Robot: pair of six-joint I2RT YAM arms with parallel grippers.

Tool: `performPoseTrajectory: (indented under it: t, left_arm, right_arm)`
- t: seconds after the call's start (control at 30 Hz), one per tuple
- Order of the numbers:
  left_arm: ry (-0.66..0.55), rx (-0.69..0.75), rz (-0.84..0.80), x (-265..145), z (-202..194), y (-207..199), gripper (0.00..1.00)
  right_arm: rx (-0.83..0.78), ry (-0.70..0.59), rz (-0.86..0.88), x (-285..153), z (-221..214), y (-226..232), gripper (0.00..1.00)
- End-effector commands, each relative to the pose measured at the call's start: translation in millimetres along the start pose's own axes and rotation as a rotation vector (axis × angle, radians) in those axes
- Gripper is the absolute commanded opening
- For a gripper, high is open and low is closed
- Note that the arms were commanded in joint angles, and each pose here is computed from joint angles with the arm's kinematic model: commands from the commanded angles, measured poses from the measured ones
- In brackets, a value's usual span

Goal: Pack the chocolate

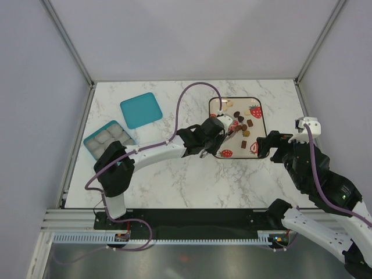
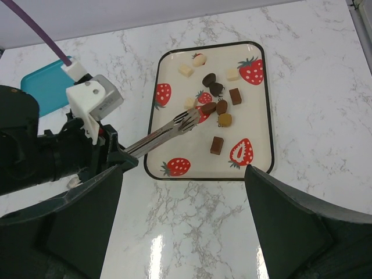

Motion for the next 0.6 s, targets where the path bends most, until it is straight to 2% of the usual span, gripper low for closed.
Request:
performPoseTrajectory:
  t: [0.0, 0.17, 0.27, 0.47, 0.53, 0.57]
  left_arm:
    - [-0.091, -0.050, -0.011, -37, 24, -4, 0.35]
    - [-0.114, -0.097, 0.012, -64, 31, 1, 0.34]
    - [-0.106, -0.138, 0.085, -79, 31, 14, 0.33]
    - [-0.095, -0.305, 0.254, -122, 25, 76, 0.33]
    - [-0.140, -0.382, 0.322, -137, 31, 115, 0.33]
    - [-0.146, -0.383, 0.320, -141, 29, 115, 0.33]
  right_arm:
    - [0.016, -0.009, 0.019, -2, 1, 2, 0.94]
    - [0.033, -0.017, 0.036, -4, 1, 2, 0.94]
    - [0.034, -0.017, 0.052, -6, 0, 3, 0.94]
    - [0.036, -0.006, 0.101, -5, -7, 10, 0.94]
    - [0.034, 0.008, 0.131, -1, -16, 15, 0.94]
    - [0.036, 0.008, 0.144, -2, -16, 16, 0.94]
Point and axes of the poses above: each gripper's point midway between its finger pads, its own x axis out along the fingers, its own y axis along the line the jaws close on, z = x × y, the point moved 5 cm from there along -x, back along the fingers, and after that the axes turned 10 degrees about -x, right-handed, at the moved point
